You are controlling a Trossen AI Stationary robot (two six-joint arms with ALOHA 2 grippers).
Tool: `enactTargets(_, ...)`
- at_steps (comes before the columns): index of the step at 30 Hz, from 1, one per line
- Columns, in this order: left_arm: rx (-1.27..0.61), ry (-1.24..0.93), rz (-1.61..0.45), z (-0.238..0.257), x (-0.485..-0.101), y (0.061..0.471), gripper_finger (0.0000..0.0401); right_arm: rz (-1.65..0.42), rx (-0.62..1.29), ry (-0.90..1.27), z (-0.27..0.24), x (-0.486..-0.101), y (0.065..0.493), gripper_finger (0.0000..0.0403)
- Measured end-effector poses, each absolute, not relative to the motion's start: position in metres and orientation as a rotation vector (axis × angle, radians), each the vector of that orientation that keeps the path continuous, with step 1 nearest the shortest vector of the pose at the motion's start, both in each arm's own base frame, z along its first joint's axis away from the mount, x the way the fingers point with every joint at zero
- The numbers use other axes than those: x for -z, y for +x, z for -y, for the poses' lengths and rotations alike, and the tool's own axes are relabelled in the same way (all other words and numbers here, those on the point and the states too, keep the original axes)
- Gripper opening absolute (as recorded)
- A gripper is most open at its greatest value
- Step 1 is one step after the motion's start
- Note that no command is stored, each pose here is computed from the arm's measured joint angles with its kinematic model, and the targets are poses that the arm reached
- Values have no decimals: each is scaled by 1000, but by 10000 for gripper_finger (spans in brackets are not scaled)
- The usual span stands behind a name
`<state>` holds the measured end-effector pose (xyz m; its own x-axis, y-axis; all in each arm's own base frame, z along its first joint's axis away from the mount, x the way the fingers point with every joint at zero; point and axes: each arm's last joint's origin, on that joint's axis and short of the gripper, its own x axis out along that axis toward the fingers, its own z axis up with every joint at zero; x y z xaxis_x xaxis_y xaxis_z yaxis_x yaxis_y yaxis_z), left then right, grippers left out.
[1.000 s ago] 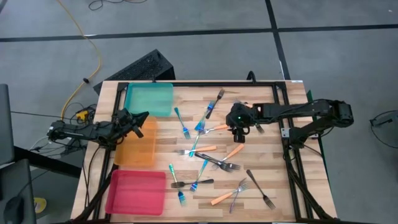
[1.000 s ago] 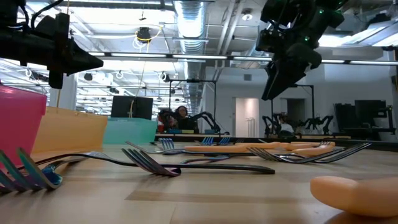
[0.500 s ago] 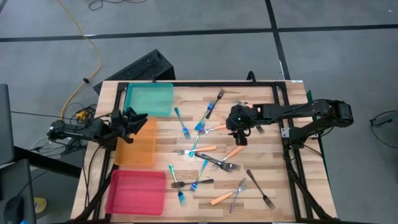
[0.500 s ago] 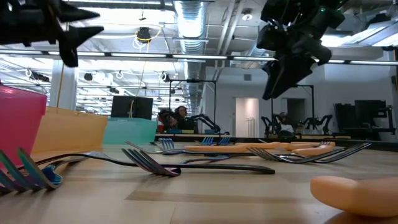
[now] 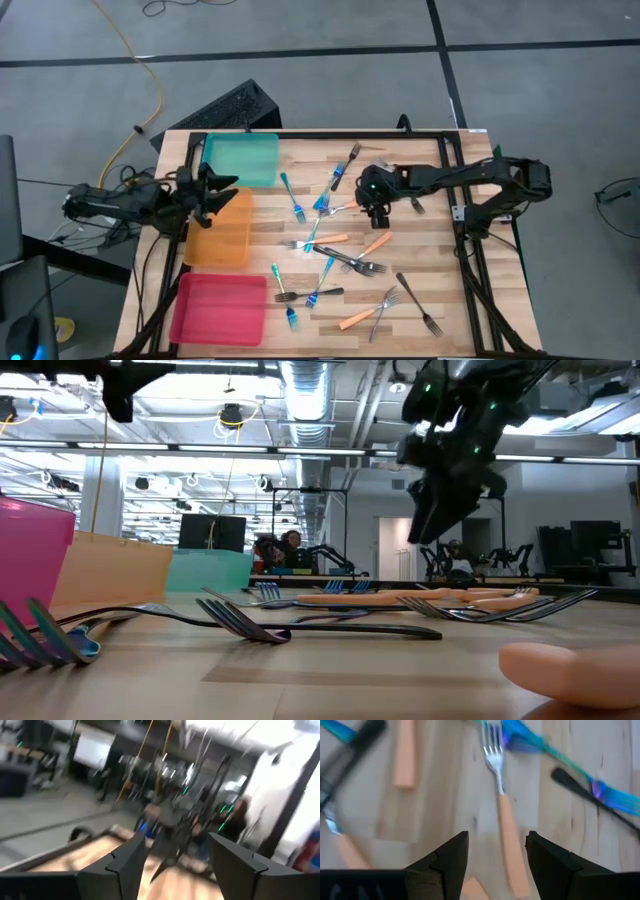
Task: Sort silverware by color (type)
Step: Put the orange fork into the orange bin
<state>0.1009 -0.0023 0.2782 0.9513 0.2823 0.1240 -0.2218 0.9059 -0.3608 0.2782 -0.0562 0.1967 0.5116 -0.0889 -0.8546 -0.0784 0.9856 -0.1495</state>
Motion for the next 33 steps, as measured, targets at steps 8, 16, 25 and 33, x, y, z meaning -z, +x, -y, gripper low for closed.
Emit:
enactTargets(8, -337, -272, -2, 4, -306, 118, 197, -1091, 3, -231, 71, -184, 297, 220)
enactTargets(16, -356, -247, -55, 3, -310, 119, 197, -1186, -2, -279, 78, -158, 315, 220)
enactTargets(25, -360, -256, -74, 3, -308, 119, 197, -1251, -34, -295, 81, -139, 323, 216)
enactTargets(33, -361, -254, -80, 3, -308, 119, 197, -1298, -44, -276, 80, -136, 318, 136)
